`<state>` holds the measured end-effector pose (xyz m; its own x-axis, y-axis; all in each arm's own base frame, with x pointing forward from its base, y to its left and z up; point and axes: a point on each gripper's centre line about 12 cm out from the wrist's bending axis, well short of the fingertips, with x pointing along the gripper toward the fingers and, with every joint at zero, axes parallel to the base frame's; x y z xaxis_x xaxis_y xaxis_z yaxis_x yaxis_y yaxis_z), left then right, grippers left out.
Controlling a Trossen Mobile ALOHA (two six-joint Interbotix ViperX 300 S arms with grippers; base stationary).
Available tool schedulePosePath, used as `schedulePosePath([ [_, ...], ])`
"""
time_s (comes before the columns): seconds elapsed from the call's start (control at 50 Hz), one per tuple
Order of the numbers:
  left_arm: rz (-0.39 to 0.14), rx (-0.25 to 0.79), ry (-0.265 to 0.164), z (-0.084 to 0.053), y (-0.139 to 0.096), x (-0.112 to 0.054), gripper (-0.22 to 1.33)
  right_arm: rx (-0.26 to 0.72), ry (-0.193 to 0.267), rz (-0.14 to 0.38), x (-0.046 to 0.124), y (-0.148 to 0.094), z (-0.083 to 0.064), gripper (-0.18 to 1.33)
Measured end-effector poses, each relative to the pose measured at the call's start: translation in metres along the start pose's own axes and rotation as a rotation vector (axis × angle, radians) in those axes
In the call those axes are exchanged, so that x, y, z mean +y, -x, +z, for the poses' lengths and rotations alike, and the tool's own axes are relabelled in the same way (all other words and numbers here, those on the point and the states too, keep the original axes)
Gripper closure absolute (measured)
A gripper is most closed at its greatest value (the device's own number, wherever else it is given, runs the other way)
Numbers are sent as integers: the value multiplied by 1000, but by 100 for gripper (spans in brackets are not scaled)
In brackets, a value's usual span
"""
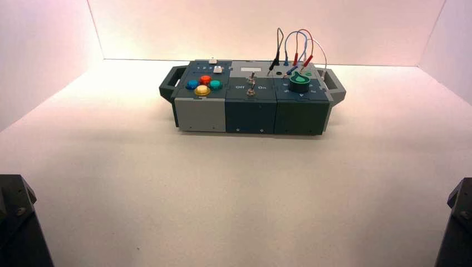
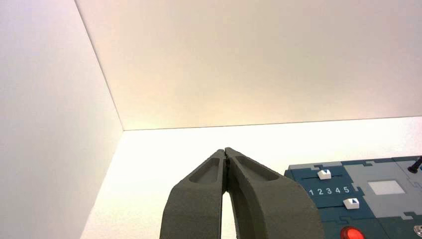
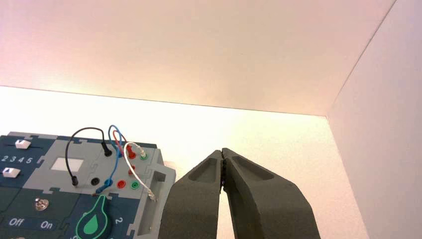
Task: Move the bottom slider to position 3.
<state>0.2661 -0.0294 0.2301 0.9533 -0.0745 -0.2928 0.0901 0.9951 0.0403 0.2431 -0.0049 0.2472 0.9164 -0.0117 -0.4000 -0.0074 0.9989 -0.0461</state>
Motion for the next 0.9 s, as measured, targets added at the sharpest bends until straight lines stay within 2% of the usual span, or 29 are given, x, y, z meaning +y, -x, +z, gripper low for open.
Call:
schedulePosePath([
  [0.34, -9, 31, 0, -2, 0, -1, 127, 18, 0, 2, 0, -2, -3, 129],
  [0.58, -42, 95, 0, 3, -2, -6, 127, 86, 5, 29, 5, -2, -9, 129],
  [0.8, -107, 188, -45, 5, -4, -18, 127, 152, 23, 80, 15, -2, -9, 129],
  [0.9, -128, 233, -48, 6, -4, -21, 128, 210, 35, 125, 25, -1, -8, 129],
])
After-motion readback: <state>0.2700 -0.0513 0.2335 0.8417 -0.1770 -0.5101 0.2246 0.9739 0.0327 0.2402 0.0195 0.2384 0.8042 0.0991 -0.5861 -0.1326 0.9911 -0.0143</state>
